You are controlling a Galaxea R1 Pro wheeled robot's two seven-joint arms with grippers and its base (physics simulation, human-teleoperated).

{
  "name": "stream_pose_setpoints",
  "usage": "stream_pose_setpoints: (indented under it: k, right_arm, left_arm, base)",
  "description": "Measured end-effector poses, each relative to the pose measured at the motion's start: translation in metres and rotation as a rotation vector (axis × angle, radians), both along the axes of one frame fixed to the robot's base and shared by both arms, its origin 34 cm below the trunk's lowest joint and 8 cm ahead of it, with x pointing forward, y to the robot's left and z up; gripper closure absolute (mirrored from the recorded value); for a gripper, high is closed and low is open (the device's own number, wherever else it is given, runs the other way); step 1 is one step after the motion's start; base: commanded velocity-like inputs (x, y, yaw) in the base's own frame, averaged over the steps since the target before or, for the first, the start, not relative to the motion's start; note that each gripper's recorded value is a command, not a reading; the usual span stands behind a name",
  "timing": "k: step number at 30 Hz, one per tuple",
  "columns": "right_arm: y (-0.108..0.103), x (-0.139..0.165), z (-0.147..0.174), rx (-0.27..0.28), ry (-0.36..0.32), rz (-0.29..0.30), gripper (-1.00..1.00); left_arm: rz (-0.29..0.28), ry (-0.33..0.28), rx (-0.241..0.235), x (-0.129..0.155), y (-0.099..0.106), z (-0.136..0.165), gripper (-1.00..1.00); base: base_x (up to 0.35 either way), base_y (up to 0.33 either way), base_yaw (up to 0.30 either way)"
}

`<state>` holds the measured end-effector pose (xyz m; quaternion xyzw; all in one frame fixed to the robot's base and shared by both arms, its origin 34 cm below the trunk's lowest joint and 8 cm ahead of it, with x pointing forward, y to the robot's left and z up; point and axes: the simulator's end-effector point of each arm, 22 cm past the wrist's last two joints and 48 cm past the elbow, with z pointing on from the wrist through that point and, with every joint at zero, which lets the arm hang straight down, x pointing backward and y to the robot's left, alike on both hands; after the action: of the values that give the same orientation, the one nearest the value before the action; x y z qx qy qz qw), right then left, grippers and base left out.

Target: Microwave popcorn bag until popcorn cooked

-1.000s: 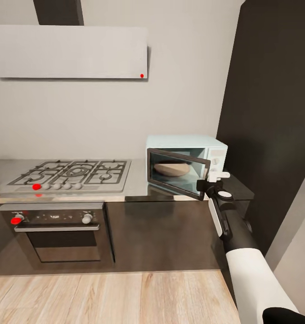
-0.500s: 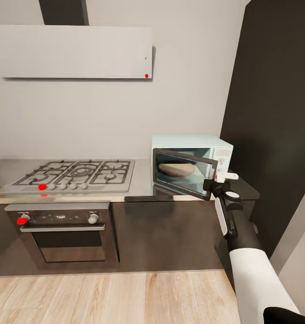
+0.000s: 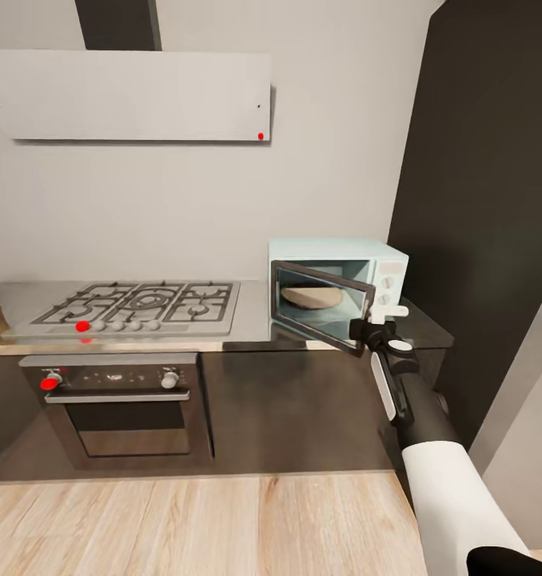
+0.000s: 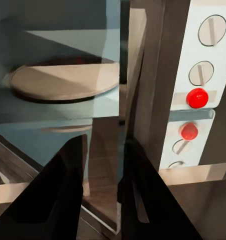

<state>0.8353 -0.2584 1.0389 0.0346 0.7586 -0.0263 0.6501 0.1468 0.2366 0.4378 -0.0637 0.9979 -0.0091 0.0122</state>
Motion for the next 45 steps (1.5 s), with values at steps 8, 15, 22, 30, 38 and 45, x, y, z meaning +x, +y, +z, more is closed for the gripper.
stream_pose_setpoints:
  k: [8, 15, 22, 30, 38, 45]
  right_arm:
    - [0.000, 0.000, 0.000, 0.000, 0.003, 0.001, 1.00]
    - [-0.010, -0.001, 0.000, -0.009, 0.004, -0.042, 1.00]
    - [-0.017, -0.002, 0.000, -0.010, 0.003, -0.071, 1.00]
    - [0.000, 0.000, 0.000, -0.003, 0.002, -0.002, 1.00]
    - [0.011, 0.001, -0.001, 0.033, 0.000, 0.032, 1.00]
    - [0.011, 0.001, -0.001, 0.032, 0.001, 0.032, 1.00]
  left_arm:
    - [0.000, 0.000, 0.001, 0.000, 0.000, 0.000, -1.00]
    - [0.000, 0.000, 0.000, 0.000, 0.000, 0.000, -1.00]
    - [0.000, 0.000, 0.000, 0.000, 0.000, 0.000, -1.00]
    - [0.000, 0.000, 0.000, 0.000, 0.000, 0.000, -1.00]
    - [-0.001, 0.000, 0.001, 0.000, 0.001, 0.000, -1.00]
    - [-0.001, 0.000, 0.001, 0.000, 0.001, 0.000, -1.00]
  base:
    - [-0.001, 0.000, 0.000]
    - [0.000, 0.101, 0.000]
    - [0.000, 0.030, 0.000]
    - [-0.109, 0.000, 0.000]
    - [-0.036, 0.000, 0.000]
    - [0.000, 0.000, 0.000]
